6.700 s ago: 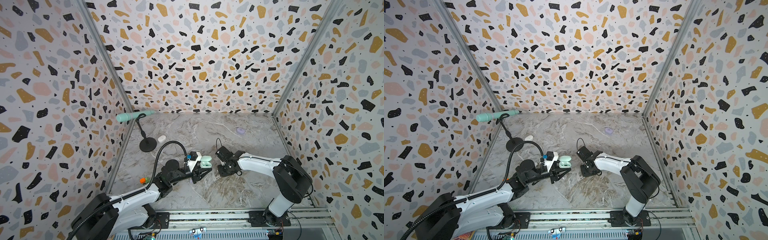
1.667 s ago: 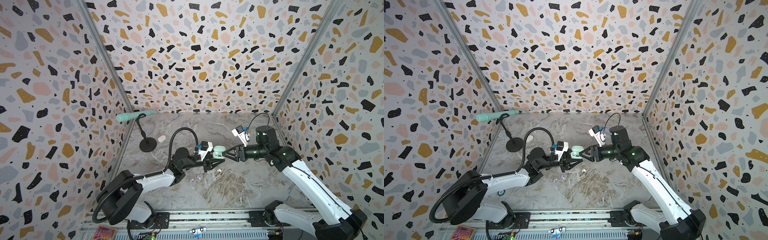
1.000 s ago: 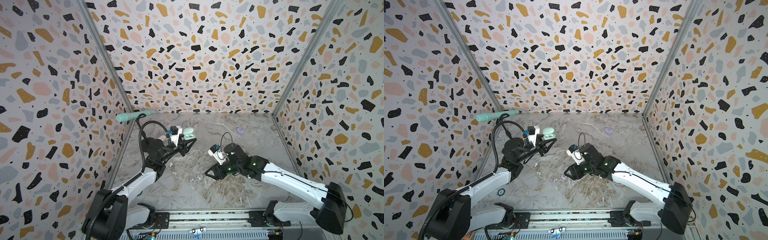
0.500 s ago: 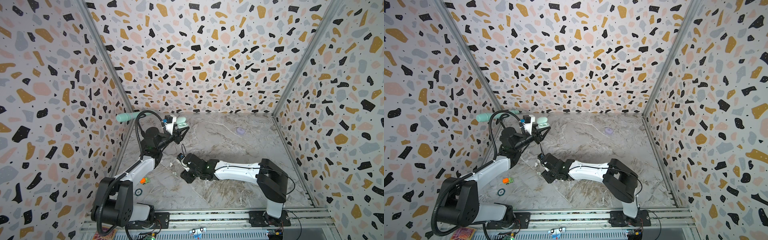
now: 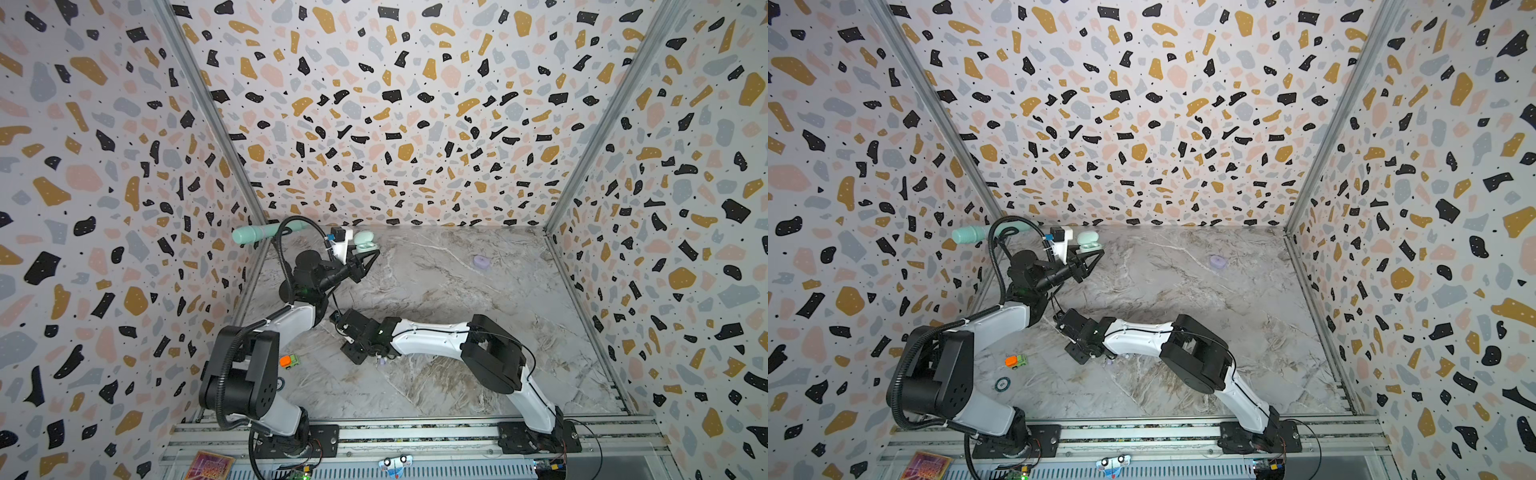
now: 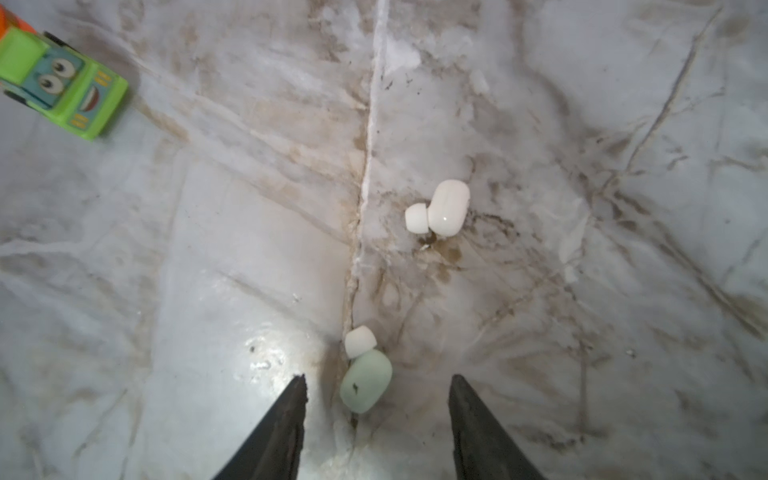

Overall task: Insert the wireless bluetooth earbuds into the charging case
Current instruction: 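Move the right gripper over the second green earbud while the left lifts the case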

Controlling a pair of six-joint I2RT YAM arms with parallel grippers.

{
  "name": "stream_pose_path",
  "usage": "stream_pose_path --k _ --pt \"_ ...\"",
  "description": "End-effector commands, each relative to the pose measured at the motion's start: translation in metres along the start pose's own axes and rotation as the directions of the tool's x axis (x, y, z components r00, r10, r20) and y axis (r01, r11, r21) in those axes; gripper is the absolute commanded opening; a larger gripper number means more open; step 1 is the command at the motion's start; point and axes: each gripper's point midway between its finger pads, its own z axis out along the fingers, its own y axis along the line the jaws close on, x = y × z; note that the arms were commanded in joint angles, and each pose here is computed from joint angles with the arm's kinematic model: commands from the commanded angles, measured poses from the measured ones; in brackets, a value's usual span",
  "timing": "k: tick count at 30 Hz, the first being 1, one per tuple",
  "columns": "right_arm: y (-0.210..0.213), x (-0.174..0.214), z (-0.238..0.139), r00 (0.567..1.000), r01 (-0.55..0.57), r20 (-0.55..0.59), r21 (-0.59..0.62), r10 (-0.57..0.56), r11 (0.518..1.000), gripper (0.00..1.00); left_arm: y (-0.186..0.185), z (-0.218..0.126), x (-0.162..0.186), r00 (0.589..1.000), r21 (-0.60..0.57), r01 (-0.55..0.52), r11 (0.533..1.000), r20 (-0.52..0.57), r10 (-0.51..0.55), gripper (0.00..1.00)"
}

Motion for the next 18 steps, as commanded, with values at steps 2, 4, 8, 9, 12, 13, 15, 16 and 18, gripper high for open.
stream_pose_path --k 2,4,8,9,12,13,15,16,18 --pt "-0.002 -0.003 -0.004 0.998 0.047 -0.039 0.029 -0.046 0.998 0.55 -0.012 0.000 -0.035 0.993 0.056 -0.078 0.995 0.096 0.072 0.29" --pt "-0.004 0.002 -0.003 0.997 0.059 -0.058 0.041 -0.056 0.997 0.56 -0.014 0.000 -0.036 0.992 0.057 -0.080 0.995 0.098 0.074 0.29" --pt "-0.014 0.013 -0.003 0.994 0.073 -0.092 0.071 -0.066 0.995 0.55 -0.013 -0.001 -0.037 0.992 0.054 -0.083 0.995 0.098 0.077 0.29" --pt "-0.016 0.016 -0.003 0.993 0.072 -0.099 0.078 -0.064 0.994 0.55 -0.013 -0.001 -0.036 0.992 0.054 -0.082 0.995 0.097 0.076 0.29" --pt "-0.024 0.018 -0.005 0.994 0.059 -0.097 0.091 -0.050 0.994 0.55 -0.012 -0.001 -0.036 0.993 0.053 -0.080 0.995 0.096 0.075 0.29" --pt "-0.026 0.018 -0.006 0.994 0.055 -0.096 0.096 -0.046 0.994 0.54 -0.012 0.000 -0.036 0.993 0.055 -0.079 0.995 0.096 0.074 0.29" --pt "-0.030 0.019 -0.007 0.995 0.050 -0.096 0.101 -0.040 0.994 0.54 -0.012 0.000 -0.036 0.993 0.057 -0.078 0.995 0.095 0.072 0.29" --pt "-0.032 0.020 -0.007 0.994 0.049 -0.098 0.106 -0.039 0.993 0.54 -0.012 0.000 -0.036 0.993 0.057 -0.078 0.995 0.095 0.072 0.29" --pt "-0.036 0.022 -0.008 0.994 0.049 -0.099 0.115 -0.037 0.992 0.54 -0.012 0.000 -0.036 0.993 0.057 -0.076 0.996 0.094 0.070 0.29"
